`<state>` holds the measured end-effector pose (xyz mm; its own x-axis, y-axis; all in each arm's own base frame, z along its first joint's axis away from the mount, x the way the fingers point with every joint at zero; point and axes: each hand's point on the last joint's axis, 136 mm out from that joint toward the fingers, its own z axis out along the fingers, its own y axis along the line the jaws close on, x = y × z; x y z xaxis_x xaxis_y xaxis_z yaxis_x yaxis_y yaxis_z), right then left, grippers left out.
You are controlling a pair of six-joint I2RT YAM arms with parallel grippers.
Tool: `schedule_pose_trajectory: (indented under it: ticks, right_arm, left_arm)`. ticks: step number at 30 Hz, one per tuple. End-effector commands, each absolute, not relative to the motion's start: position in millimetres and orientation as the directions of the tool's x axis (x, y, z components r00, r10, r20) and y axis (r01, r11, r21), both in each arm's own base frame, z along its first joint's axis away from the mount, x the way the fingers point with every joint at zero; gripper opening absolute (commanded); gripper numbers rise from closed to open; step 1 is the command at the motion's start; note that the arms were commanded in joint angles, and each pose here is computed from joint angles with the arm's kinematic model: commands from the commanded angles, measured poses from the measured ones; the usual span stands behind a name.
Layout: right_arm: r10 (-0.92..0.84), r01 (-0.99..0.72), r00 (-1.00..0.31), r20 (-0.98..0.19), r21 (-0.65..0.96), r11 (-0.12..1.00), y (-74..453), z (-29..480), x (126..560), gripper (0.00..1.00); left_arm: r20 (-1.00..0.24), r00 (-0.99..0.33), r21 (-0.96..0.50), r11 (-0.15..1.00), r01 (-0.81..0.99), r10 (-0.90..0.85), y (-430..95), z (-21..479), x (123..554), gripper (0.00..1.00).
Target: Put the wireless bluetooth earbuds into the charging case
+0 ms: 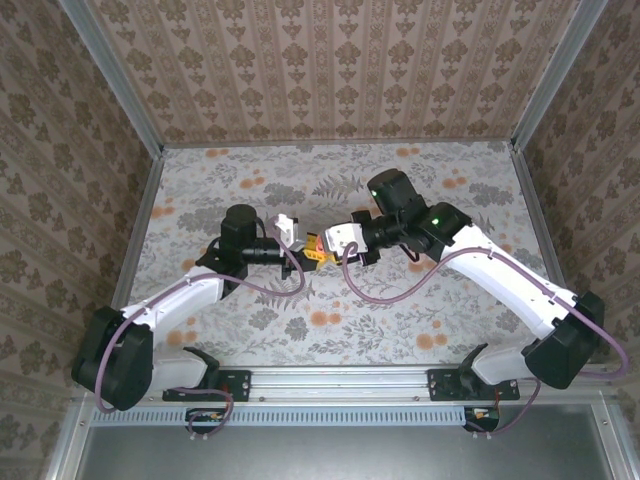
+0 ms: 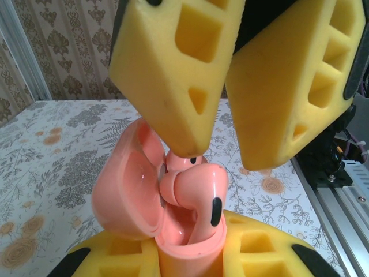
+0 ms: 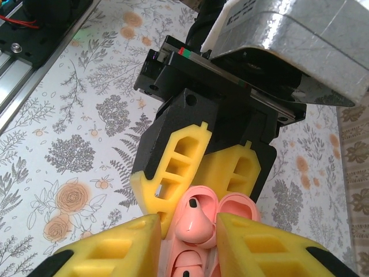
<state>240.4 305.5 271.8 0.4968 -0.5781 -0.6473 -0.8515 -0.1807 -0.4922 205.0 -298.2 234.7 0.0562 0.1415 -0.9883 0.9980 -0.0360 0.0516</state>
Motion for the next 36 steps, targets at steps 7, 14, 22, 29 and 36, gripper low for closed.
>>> schedule_pose_trajectory:
  ticks: [7,14,22,29,36]
  right_arm:
    - [-0.604,-0.851,0.502,-0.618,-0.475,-0.222,310,264,245,0.3]
    - [-0.624,-0.861,0.487,-0.611,-0.457,-0.225,309,260,248,0.27]
    - [-0.644,-0.903,0.408,-0.647,-0.393,-0.177,310,257,245,0.22]
    - [-0.681,-0.95,0.266,-0.682,-0.307,-0.062,314,249,246,0.21]
    - [-0.692,-0.972,0.107,-0.714,-0.223,0.079,318,249,250,0.21]
  left_arm:
    - [-0.987,0.11,0.103,-0.066,0.993,0.117,-298,252,201,0.17]
    - [-0.987,0.114,0.107,-0.065,0.992,0.117,-298,253,201,0.18]
    - [-0.986,0.115,0.108,-0.063,0.992,0.117,-298,253,201,0.18]
    - [-0.986,0.119,0.114,-0.05,0.992,0.117,-298,255,203,0.17]
    - [-0.985,0.123,0.12,-0.029,0.992,0.121,-297,256,205,0.17]
